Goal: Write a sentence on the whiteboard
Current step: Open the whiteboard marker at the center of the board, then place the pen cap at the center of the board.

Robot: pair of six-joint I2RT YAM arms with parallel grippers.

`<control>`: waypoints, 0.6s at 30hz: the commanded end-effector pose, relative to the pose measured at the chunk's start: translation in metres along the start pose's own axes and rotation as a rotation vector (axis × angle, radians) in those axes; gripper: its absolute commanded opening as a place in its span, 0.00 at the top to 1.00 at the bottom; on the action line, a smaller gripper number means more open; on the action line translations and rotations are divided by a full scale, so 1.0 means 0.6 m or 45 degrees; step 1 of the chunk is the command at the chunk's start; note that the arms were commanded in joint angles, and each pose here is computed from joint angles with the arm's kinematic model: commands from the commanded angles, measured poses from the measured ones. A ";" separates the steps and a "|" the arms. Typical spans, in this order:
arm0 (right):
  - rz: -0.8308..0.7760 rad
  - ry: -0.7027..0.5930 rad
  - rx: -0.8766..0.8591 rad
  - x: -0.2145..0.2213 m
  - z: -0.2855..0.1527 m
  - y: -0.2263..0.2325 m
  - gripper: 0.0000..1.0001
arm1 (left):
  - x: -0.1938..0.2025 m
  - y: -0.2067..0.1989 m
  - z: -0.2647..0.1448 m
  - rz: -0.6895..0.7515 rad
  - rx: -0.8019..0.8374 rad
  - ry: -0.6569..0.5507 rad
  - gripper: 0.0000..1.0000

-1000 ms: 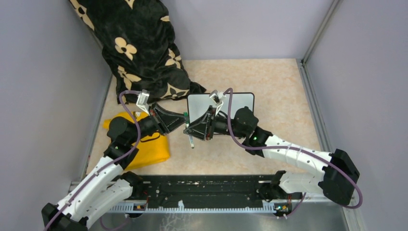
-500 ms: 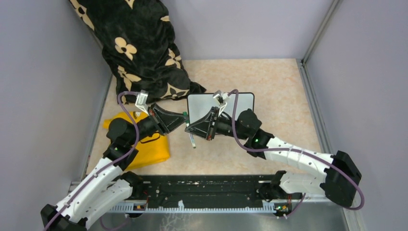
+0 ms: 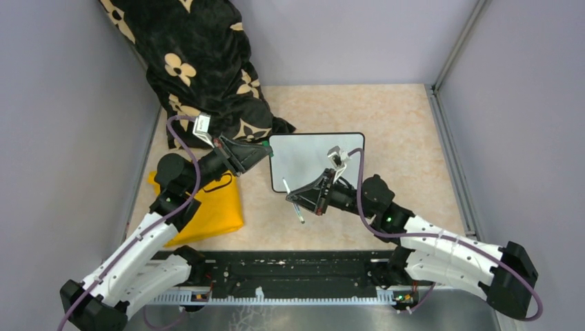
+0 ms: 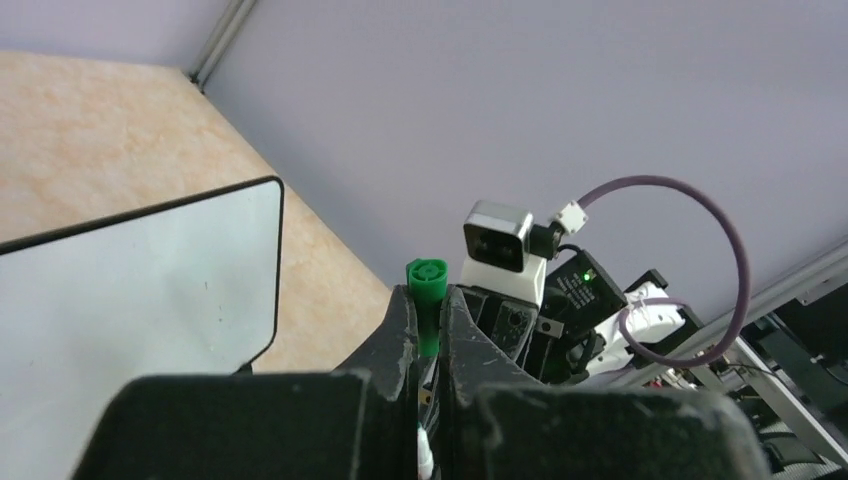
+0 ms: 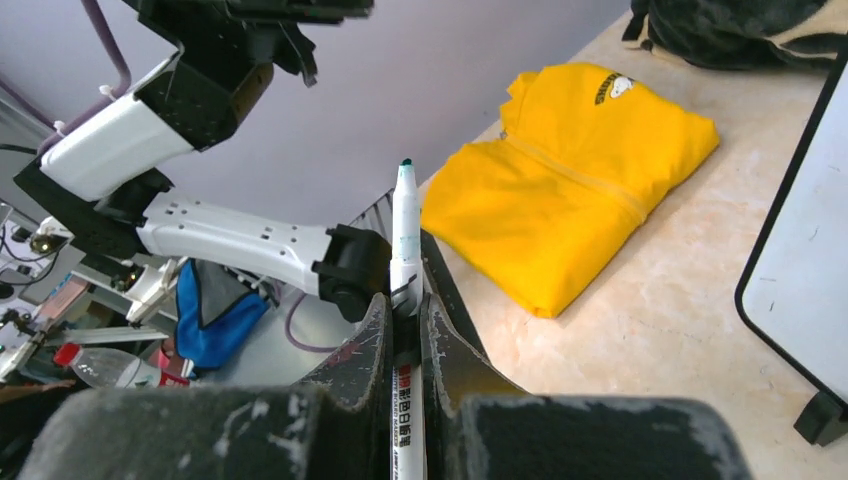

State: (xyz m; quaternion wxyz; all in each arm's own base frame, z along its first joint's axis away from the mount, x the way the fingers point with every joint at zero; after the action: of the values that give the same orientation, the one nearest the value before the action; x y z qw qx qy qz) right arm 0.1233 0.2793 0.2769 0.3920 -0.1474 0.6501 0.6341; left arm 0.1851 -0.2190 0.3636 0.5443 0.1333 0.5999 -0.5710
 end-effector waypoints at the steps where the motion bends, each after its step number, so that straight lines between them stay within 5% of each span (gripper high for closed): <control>1: -0.043 -0.024 -0.022 -0.010 -0.014 0.017 1.00 | -0.053 -0.014 0.005 0.073 -0.015 -0.167 1.00; 7: -0.107 -0.149 0.233 -0.037 -0.049 -0.014 1.00 | -0.034 0.060 -0.019 0.200 -0.414 -0.053 1.00; 12: -0.194 -0.276 0.523 -0.060 -0.106 -0.053 1.00 | 0.037 0.172 -0.096 0.229 -0.992 0.232 1.00; 18: -0.247 -0.286 0.769 -0.061 -0.156 -0.087 1.00 | 0.154 0.242 -0.157 0.112 -1.240 0.570 1.00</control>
State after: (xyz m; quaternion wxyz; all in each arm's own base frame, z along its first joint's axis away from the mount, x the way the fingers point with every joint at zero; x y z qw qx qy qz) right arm 0.1439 0.1965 0.2576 0.5165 -0.0413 0.7206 0.4607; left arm 0.2314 -0.1603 0.2603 0.5230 0.0146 0.8111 -0.2613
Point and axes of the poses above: each gripper's point midway between its finger pads, its own z axis out along the fingers, its own y axis along the line the jaws close on, x = y × z, the point moved 4 cm from there along -z, back along the fingers, and after that the axes turned 10 degrees about z, right-handed, at the moved point
